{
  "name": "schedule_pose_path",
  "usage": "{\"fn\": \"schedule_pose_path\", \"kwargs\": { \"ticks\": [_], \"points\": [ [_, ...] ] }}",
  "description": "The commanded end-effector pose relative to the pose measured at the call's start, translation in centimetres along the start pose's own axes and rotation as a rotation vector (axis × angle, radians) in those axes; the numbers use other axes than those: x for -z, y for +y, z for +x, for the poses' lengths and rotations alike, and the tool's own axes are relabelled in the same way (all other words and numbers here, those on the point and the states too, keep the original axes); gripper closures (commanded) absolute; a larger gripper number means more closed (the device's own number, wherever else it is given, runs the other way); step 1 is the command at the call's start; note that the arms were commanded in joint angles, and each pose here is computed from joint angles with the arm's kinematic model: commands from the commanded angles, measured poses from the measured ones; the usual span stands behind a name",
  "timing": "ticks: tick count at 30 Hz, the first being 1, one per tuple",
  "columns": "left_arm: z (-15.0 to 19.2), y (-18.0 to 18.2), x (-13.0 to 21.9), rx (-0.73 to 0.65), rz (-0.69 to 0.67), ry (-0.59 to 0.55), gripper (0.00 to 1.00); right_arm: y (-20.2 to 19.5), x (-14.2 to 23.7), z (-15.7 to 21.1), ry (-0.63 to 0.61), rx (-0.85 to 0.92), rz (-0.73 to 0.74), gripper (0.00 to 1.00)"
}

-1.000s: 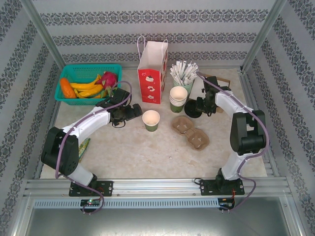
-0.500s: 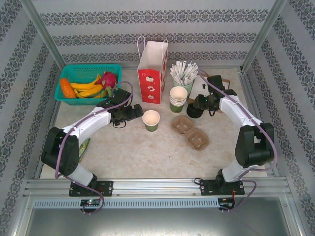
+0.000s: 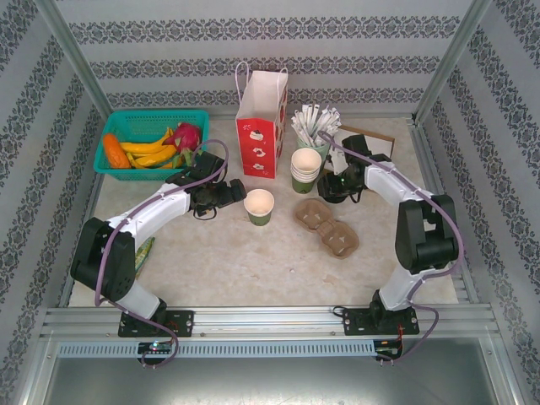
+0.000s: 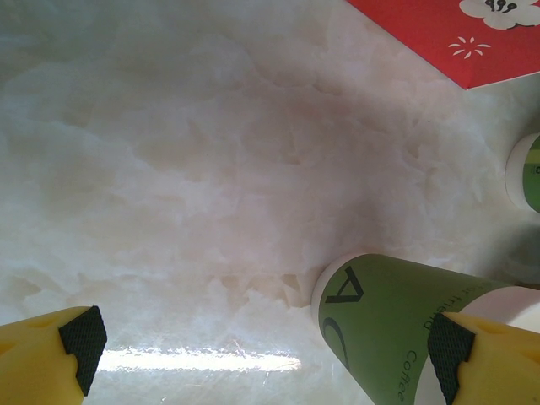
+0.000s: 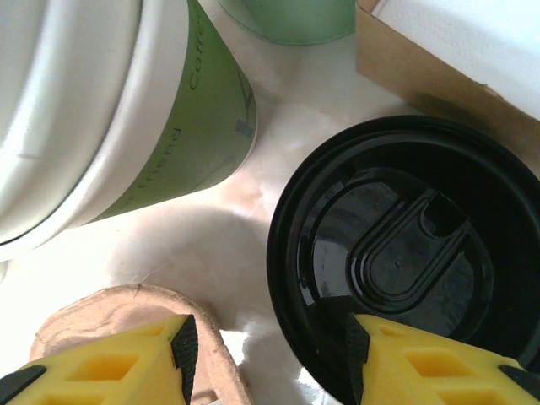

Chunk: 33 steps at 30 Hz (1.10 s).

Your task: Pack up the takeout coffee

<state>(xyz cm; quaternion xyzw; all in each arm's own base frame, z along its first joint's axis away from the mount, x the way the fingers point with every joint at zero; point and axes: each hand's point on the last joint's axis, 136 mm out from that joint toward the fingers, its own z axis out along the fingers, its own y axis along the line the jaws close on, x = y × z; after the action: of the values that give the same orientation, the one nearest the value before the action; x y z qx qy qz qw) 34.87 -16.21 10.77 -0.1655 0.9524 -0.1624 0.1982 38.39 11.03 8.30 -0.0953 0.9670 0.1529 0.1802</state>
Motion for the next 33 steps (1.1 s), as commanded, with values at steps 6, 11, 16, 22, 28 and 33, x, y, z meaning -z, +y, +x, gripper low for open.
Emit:
{"fn": "schedule_pose_path", "kwargs": {
  "ticks": [6, 11, 16, 22, 28, 33],
  "points": [
    [-0.4, -1.0, -0.2, -0.006, 0.02, -0.019, 0.0, -0.8, -0.8, -1.1, 0.011, 0.086, 0.055, 0.51],
    [-0.4, -1.1, -0.2, -0.009, 0.02, -0.019, 0.0, -1.5, -1.5, -0.9, 0.029, 0.1, 0.093, 0.56],
    [-0.3, -1.0, -0.2, -0.009, 0.016, -0.017, 0.0, -1.7, -1.9, -0.9, 0.038, 0.104, 0.098, 0.59],
    [-0.3, -0.8, -0.3, -0.008, 0.011, -0.018, 0.0, -1.3, -1.1, -1.7, 0.005, 0.118, 0.099, 0.76],
    [-0.4, -0.9, -0.3, -0.009, 0.011, -0.019, 0.0, -1.0, 0.3, -2.4, -0.036, 0.143, 0.105, 0.89],
    [-0.5, -0.9, 0.0, -0.011, 0.013, -0.025, 0.0, -0.2, 1.5, -3.0, -0.085, 0.142, 0.081, 0.93]
  ]
}}
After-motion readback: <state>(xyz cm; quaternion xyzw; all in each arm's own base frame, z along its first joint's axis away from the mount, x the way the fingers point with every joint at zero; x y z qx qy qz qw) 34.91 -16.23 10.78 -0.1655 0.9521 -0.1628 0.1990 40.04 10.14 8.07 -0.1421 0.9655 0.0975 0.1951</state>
